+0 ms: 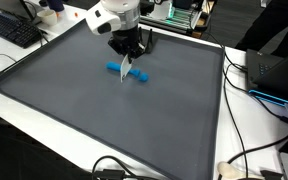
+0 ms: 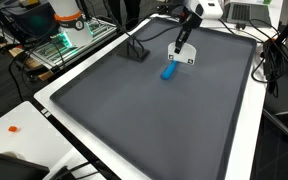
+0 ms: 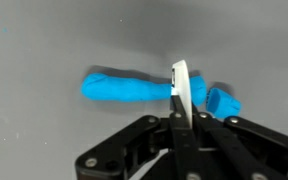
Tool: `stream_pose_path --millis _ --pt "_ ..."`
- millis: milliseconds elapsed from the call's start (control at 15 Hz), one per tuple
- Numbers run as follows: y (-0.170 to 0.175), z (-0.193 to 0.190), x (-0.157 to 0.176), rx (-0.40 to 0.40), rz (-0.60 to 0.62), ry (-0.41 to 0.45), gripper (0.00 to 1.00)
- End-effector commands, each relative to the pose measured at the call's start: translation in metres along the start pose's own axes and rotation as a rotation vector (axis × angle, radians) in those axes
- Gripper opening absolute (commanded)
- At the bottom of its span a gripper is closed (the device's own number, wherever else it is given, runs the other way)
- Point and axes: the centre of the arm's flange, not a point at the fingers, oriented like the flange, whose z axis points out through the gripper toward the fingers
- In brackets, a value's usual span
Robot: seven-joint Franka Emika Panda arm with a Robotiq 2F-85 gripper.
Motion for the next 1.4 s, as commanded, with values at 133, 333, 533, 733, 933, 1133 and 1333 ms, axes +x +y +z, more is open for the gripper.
stream_pose_path --millis 133,333,533,733,933,1133,1333 --pt "0.005 0.014 -0.001 -0.020 -0.017 0.017 0.01" --pt "0.005 0.020 0.001 -0.022 -0.020 0.022 0.01" --pt "0.004 0.027 0.003 -0.023 -0.023 0.019 0.01" --pt "0.004 0.034 0.004 -0.023 -0.025 0.003 0.01" --pt "0.005 0.041 0.003 -0.024 -0.024 -0.021 0.01" --pt "0.007 0.042 0.000 -0.023 -0.020 -0.042 0.01" --pt "0.008 0.042 -0.002 -0.020 -0.021 -0.065 0.01"
